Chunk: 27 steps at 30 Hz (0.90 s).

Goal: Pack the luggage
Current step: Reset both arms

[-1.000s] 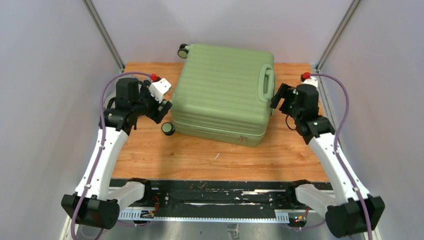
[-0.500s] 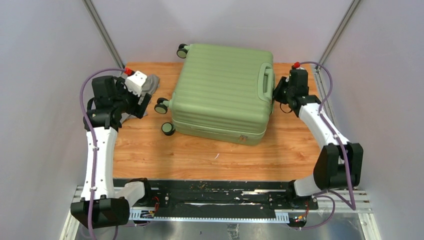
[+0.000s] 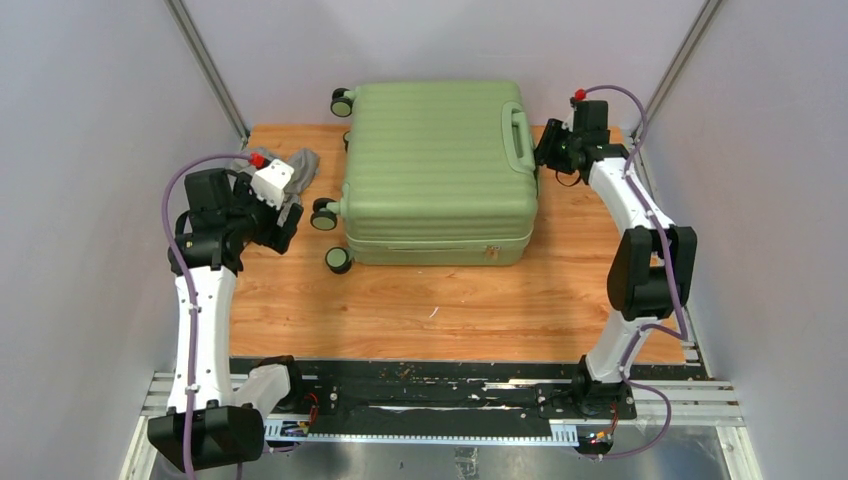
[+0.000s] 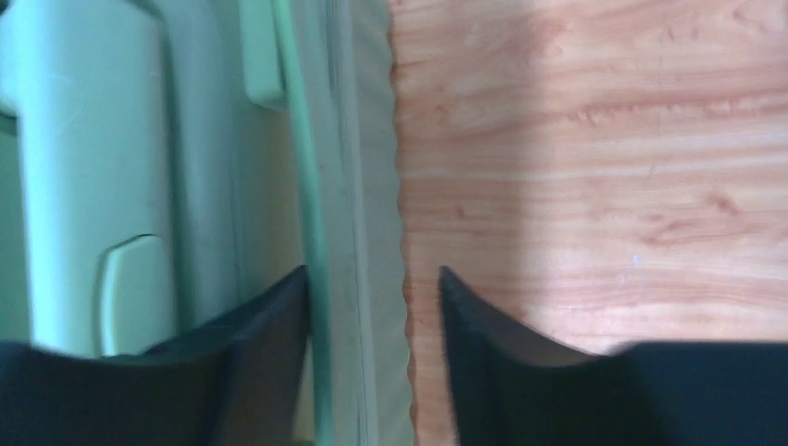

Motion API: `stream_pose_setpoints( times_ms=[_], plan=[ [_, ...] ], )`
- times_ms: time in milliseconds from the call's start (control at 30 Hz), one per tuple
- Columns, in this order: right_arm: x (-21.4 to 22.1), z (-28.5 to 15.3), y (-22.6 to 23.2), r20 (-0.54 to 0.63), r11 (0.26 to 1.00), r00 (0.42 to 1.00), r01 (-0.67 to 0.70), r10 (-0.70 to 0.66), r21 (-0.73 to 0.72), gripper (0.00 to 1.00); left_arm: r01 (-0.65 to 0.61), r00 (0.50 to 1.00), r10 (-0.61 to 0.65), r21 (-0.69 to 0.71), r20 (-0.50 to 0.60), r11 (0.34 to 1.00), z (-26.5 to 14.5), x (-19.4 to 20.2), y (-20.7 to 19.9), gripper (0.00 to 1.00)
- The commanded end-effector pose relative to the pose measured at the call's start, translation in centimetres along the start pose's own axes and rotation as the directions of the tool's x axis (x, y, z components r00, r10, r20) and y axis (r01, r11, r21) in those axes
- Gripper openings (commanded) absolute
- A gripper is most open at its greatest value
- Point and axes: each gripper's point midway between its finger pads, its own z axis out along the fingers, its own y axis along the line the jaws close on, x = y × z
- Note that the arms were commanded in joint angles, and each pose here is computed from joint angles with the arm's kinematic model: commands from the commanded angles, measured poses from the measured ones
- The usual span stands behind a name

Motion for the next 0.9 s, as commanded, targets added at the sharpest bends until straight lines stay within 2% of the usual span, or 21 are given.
stream_pose_setpoints(
  times_ms=[0, 67, 100, 167, 333, 433, 500, 600, 733, 867],
  plan=[
    [-0.5, -3.1, 0.6, 0.032, 1.0, 0.999, -0.028, 0.028, 0.0, 0.67, 0.011, 1.0, -0.011, 0.02, -0.014, 1.0, 0.3, 0.8, -0.3, 0.86],
    [-0.8, -5.4, -0.6, 0.089, 0.999, 0.996, -0.031, 0.028, 0.041, 0.91, 0.031, 0.999, -0.03, 0.023, -0.019, 0.999, 0.5, 0.6, -0.1, 0.89],
    [-1.1, -6.5, -1.5, 0.121, 0.997, 0.992, -0.047, 0.039, 0.061, 0.93, 0.034, 0.999, -0.034, 0.019, -0.018, 0.999, 0.6, 0.4, 0.1, 0.93],
    [-2.0, -9.2, -3.9, 0.202, 0.99, 0.977, -0.089, 0.065, 0.112, 0.94, 0.049, 0.999, -0.049, -0.006, -0.017, 0.999, 0.6, 0.3, 0.8, 1.0],
    [-1.2, -15.3, -9.9, 0.367, 0.93, 0.929, -0.181, 0.054, 0.321, 0.96, 0.114, 0.993, -0.118, -0.147, -0.013, 0.982, 1.5, 1.5, 3.9, 1.0],
    [0.8, -17.5, -12.7, 0.406, 0.877, 0.914, -0.197, 0.003, 0.437, 0.99, 0.132, 0.99, -0.14, -0.216, -0.023, 0.968, 2.9, 3.6, 5.0, 1.0],
    [2.8, -17.7, -14.1, 0.39, 0.859, 0.92, -0.165, -0.043, 0.484, 1.0, 0.132, 0.991, -0.137, -0.231, -0.006, 0.964, 4.1, 4.6, 5.2, 1.0],
    [5.5, -17.2, -15.2, 0.363, 0.85, 0.927, -0.118, -0.091, 0.514, 1.0, 0.182, 0.983, -0.186, -0.181, -0.005, 0.967, 6.3, 6.1, 4.2, 1.0],
    [9.6, -15.8, -17.3, 0.311, 0.823, 0.947, -0.117, -0.075, 0.556, 1.0, 0.282, 0.959, -0.282, -0.113, 0.011, 0.953, 9.6, 7.5, 3.1, 1.0],
    [12.5, -14.4, -18.5, 0.256, 0.808, 0.965, -0.102, -0.063, 0.58, 1.0, 0.343, 0.939, -0.338, -0.124, 0.065, 0.931, 12.1, 8.8, 3.1, 1.0]
  ],
)
